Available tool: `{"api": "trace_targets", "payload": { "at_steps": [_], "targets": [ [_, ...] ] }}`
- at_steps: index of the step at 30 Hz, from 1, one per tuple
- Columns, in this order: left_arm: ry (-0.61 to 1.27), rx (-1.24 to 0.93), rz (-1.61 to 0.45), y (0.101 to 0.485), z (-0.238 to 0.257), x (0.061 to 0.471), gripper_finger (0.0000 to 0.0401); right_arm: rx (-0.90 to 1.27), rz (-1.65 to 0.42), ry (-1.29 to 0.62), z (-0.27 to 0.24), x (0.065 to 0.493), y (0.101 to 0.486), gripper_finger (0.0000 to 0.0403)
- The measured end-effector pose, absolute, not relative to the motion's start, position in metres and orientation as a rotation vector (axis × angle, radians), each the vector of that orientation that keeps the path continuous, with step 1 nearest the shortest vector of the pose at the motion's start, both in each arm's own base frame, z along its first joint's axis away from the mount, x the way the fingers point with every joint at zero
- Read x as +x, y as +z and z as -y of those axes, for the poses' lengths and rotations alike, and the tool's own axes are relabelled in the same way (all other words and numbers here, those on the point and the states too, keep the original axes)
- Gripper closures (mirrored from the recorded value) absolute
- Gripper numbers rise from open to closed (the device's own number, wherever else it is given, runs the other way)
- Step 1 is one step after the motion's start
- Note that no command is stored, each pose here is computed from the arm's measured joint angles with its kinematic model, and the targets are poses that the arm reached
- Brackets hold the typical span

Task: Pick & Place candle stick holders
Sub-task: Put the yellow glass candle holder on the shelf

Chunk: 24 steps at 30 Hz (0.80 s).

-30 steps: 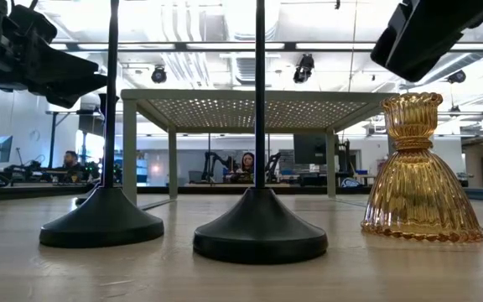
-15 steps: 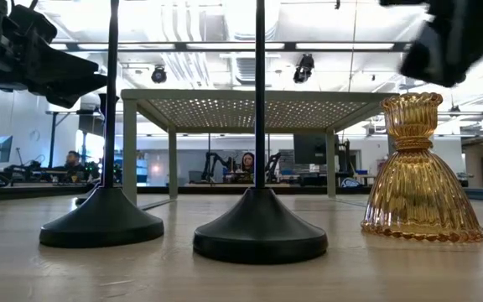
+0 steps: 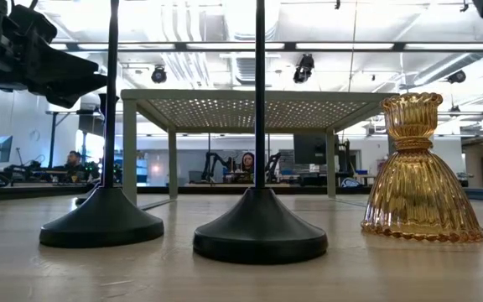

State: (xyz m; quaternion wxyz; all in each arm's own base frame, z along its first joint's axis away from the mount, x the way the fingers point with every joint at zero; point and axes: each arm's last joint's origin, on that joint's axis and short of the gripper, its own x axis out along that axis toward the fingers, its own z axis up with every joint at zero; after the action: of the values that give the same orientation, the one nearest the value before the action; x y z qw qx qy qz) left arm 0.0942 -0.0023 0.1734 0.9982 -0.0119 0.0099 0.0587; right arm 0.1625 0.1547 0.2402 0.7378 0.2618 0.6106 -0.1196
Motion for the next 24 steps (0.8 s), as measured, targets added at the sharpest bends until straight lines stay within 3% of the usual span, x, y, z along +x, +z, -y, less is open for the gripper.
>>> {"api": "trace_targets", "payload": {
  "at_steps": [12,24],
  "targets": [
    [0.117,-0.024,-0.02,0.173,0.002,0.094,0.0176,0.651,-1.359,-0.401,-0.166,0.133,0.226,0.0252],
    [0.117,-0.024,-0.02,0.173,0.002,0.094,0.0176,0.697,-1.367,-0.415,-0.169,0.127,0.226,0.0216]
  ]
}}
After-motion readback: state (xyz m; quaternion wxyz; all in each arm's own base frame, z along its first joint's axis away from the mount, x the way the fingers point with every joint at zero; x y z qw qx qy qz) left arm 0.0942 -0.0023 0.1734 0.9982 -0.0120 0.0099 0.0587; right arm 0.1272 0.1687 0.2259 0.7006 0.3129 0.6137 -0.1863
